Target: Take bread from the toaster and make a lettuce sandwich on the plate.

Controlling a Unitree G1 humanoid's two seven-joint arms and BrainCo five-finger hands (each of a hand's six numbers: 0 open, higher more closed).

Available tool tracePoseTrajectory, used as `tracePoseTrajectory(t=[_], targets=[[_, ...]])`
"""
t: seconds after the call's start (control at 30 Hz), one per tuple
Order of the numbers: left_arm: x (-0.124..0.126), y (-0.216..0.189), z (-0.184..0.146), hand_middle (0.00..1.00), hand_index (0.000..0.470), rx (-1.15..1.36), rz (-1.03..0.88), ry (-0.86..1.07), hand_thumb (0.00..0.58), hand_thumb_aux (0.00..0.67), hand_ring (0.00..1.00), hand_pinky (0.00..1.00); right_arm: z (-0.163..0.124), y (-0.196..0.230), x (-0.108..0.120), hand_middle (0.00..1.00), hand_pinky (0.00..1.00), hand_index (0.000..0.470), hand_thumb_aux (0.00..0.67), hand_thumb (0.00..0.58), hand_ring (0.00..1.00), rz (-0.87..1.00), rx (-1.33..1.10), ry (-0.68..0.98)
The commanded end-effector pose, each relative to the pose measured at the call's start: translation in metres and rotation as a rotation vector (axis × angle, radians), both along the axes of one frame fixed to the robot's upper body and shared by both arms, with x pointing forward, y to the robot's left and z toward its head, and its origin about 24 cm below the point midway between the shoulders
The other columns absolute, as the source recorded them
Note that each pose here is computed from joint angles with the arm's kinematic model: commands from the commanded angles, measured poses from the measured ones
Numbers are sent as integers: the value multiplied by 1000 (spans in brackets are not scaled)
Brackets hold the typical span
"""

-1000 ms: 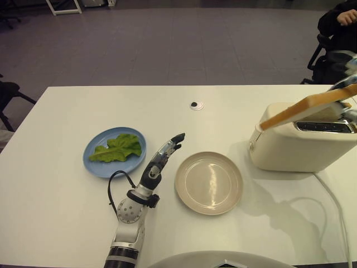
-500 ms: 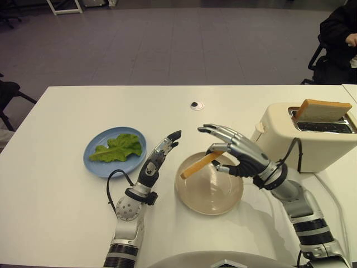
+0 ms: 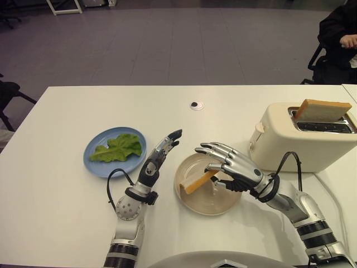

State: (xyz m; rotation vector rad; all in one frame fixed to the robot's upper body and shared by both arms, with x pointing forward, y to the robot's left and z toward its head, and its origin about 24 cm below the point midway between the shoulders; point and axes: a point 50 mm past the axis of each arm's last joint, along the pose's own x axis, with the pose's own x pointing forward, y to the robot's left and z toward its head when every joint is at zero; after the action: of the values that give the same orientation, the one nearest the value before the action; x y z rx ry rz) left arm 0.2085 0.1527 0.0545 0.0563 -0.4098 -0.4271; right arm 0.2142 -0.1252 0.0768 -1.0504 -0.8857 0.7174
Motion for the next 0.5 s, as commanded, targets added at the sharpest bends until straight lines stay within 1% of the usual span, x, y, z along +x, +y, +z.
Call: tracePoseTrajectory(t=[0.03,0.07,0.1,0.13,0.17,0.2,0.3,0.5], targets=[[-1,1,-1,0,0,8,-4,18,0,0,0,0,-11,-10,-3,0,0,300,428,505,0,1,-77,43],[-1,2,-1,0,0,8,-3,18,0,0,0,0,-11,-11,-3,0,0,282,402,487,0,1,-83,47],[-1,2,-1,0,0,8,-3,18,0,0,0,0,-13,-11,-3,0,0,243,347,445,0,2,-92,59],[-2,2,-1,0,0,8,-2,18,0,0,0,0,-15,-12,-3,0,0,149,213,310,0,4,-104,69],[-2,2,-1,0,0,8,-2,18,0,0,0,0,-17,-12,-3,0,0,24,34,58,0,8,-117,81],[-2,2,0,0,0,8,-1,18,0,0,0,0,-19,-12,-3,0,0,0,0,0,0,12,-130,96],[-2,3,0,0,0,8,0,18,0,0,0,0,-22,-12,-5,0,0,0,0,0,0,19,-159,108],[-4,4,6,0,0,-7,9,5,0,0,0,0,-16,-16,-4,0,0,0,0,0,0,8,-137,113]])
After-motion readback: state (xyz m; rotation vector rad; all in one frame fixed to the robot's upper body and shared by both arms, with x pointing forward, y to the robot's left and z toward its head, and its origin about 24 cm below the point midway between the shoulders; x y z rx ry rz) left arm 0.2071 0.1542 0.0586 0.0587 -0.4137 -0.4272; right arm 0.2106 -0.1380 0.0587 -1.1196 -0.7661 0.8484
